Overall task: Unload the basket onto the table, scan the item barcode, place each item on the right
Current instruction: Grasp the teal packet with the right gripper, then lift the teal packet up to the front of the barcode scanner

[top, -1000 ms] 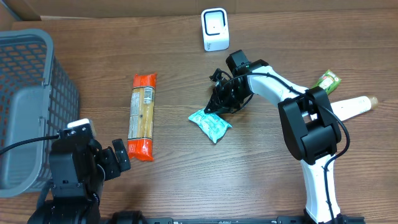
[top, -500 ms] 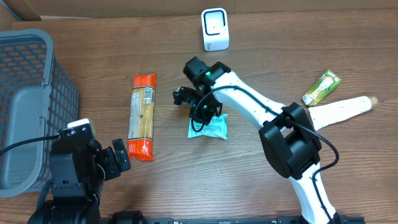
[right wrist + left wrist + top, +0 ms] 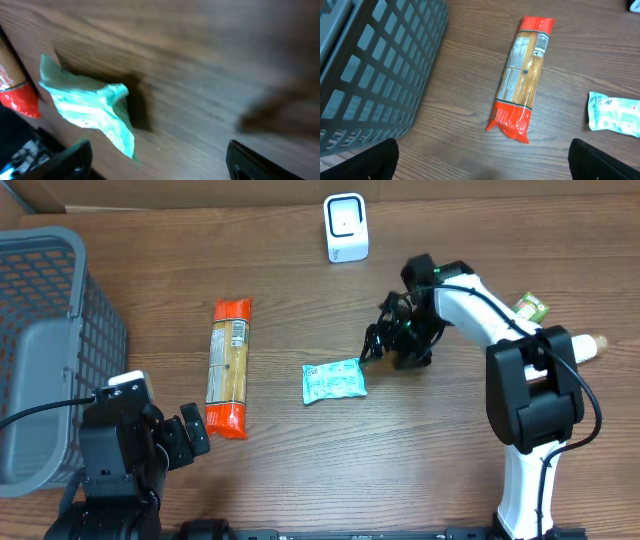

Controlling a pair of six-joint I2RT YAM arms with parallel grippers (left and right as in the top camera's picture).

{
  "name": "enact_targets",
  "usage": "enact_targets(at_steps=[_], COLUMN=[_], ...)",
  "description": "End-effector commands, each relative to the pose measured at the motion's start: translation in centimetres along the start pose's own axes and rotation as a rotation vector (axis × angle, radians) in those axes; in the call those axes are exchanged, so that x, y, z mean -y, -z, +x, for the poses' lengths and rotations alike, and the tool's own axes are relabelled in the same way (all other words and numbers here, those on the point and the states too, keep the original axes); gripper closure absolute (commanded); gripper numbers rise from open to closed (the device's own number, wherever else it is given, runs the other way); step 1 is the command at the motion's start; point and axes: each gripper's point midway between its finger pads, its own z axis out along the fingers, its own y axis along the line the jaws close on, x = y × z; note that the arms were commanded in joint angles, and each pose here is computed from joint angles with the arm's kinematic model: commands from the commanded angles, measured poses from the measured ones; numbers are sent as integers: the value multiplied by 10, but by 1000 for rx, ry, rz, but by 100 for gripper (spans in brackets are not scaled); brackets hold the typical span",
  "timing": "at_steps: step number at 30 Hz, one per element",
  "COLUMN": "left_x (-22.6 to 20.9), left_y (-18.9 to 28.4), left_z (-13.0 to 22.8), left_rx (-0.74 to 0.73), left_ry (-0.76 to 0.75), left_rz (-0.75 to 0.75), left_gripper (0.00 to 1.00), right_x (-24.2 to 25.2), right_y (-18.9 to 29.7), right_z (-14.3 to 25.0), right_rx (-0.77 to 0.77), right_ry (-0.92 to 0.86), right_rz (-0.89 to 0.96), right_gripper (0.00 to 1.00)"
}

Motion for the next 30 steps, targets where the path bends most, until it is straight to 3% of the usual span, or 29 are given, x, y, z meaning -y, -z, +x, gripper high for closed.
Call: enact_targets(at_steps=[1,8,10,11,12,13,15,17,22,25,30], left_x=[-4,-4,-4,-4,-4,-4,-4,-4,-4,-4,-4], left_y=[0,0,0,0,0,0,0,0,0,0,0], left_z=[0,0,0,0,0,0,0,0,0,0,0], left_rx=[6,6,6,6,6,6,6,6,6,6,6], left_ry=[15,15,15,15,15,15,15,15,15,15,15], left_rz=[-19,-19,-19,-19,-19,-19,-19,-19,-19,-19,-19], left_gripper=[0,0,0,0,0,1,0,1,0,0,1], right_x=[-27,-59,-59,-59,-61,-62,-72,-94,-123,-120,-75], right_y=[-34,-77,-85,-87,-89,-89,-87,-64,65,105,187], right_z=[5,14,14,14,12,10,2,-7,-15,-20,-83], right_rx=[11,17,39,46,60,66,92,104,282,427,856], right_ry=[-41,-105,-141,-147,-147,-141,-66,117,447,526,449], right_rz=[-142,-112,-55,-44,-33,-37,-87,-202,-214,-66,535], right_gripper=[14,18,40,59,85,96,96,96,96,96,96])
